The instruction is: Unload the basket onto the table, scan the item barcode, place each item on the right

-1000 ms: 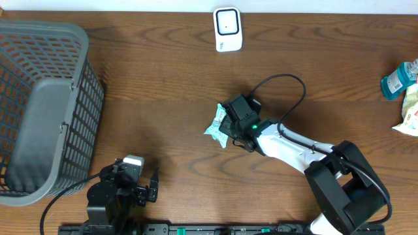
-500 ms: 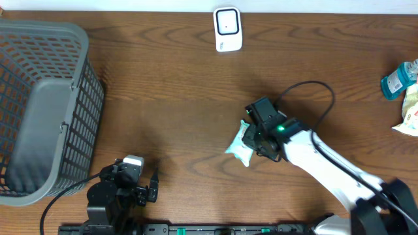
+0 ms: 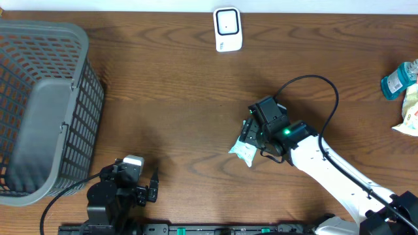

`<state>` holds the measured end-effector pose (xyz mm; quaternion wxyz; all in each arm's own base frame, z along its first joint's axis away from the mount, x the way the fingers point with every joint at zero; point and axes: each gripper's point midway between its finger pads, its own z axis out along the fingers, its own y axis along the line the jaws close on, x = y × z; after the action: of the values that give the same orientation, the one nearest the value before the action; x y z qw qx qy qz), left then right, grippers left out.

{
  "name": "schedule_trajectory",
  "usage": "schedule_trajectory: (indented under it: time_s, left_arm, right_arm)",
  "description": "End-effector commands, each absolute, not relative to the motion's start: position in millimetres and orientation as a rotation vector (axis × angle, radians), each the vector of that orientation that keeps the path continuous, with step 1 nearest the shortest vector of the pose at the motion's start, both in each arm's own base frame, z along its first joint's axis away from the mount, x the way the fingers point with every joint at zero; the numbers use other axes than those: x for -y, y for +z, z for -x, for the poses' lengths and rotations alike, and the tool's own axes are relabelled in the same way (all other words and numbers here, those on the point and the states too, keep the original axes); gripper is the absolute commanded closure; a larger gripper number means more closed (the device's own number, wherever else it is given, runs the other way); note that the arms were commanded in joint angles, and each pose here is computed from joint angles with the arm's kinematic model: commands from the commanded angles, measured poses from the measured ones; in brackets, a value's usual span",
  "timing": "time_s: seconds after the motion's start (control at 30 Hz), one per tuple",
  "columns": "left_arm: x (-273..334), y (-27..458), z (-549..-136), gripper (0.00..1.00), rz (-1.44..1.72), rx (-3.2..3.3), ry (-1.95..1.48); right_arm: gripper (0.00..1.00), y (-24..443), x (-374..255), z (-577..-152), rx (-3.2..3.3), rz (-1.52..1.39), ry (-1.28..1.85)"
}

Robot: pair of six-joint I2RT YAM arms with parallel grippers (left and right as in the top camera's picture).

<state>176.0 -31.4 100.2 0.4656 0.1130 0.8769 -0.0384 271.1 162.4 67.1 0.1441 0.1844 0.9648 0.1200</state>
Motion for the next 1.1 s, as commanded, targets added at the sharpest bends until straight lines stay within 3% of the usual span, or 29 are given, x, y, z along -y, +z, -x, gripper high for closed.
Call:
schedule_trajectory:
  time_s: [0.0,0.03,0.53,1.07]
  left_arm:
    - [34,102,-176,0.01,-0.278,-2.145,-0.113]
    - [34,102,-176,0.01,-0.278,-2.145,-0.113]
    - [34,102,-176,0.01,-0.277,-2.145,-0.113]
    - [34,102,-176,0.01,-0.277,-2.145,-0.113]
  right_arm:
    - [0.4,74,-176,-272,-2.775,-0.463,0.417]
    - [0.47,74,-181,-271,-2.772,-0.442,0.428]
    - [0.5,60,-201,-294,-2.773,-0.285,0.164]
    - [0.61,27,-194,-289,-2.768,-0.255,-0.123]
